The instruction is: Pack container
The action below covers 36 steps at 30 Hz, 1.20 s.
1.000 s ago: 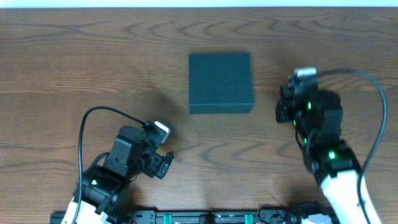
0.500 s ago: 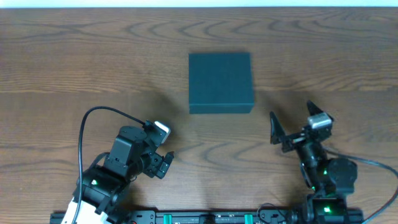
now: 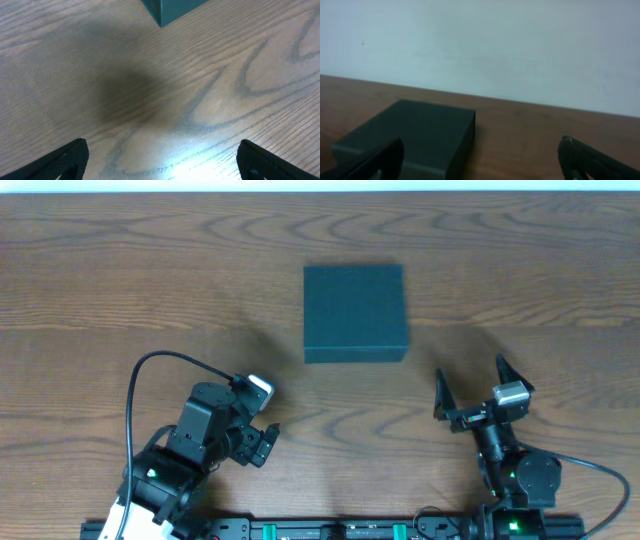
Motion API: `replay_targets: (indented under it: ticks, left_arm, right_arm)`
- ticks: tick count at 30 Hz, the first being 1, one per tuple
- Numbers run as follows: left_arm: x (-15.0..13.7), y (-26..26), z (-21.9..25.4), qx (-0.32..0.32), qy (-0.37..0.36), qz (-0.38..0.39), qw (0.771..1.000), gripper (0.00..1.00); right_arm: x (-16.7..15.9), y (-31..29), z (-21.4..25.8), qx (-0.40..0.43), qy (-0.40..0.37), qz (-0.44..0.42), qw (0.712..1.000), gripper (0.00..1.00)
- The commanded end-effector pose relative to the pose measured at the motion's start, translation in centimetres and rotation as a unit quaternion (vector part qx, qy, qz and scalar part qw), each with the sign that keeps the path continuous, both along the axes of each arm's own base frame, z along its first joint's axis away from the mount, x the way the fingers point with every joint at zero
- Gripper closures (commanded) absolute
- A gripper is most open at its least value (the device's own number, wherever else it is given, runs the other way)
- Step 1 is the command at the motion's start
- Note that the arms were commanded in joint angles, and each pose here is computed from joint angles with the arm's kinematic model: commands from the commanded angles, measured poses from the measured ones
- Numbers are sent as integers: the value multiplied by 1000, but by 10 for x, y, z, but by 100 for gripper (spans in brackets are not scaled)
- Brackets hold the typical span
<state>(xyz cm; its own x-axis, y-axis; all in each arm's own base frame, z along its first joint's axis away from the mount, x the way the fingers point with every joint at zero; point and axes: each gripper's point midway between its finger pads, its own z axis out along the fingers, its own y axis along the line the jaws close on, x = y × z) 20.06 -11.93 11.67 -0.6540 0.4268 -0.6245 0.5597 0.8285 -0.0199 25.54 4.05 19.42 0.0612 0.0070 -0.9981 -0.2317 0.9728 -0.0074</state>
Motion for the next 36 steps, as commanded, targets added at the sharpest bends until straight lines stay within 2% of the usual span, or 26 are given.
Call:
replay_targets:
  ticks: [1, 6, 14, 19, 21, 36]
  left_arm:
    - [0, 2, -1, 0, 1, 5, 1000, 5]
    - [0, 2, -1, 0, 1, 5, 1000, 5]
    - [0, 2, -1, 0, 1, 5, 1000, 5]
    - [0, 2, -1, 0, 1, 5, 1000, 5]
    - [0, 2, -1, 0, 1, 5, 1000, 4]
    - [0, 2, -1, 0, 1, 5, 1000, 5]
  right_arm:
    - [-2, -6, -1, 1, -1, -16, 1000, 1]
    - [-7, -20, -3, 3, -1, -57, 998, 1]
    - [-10, -19, -12, 2, 15, -55, 998, 1]
    - [-10, -21, -36, 23, 69, -61, 996, 1]
    - [-10, -23, -35, 46, 71, -65, 994, 1]
    - [-10, -24, -35, 44, 71, -68, 994, 1]
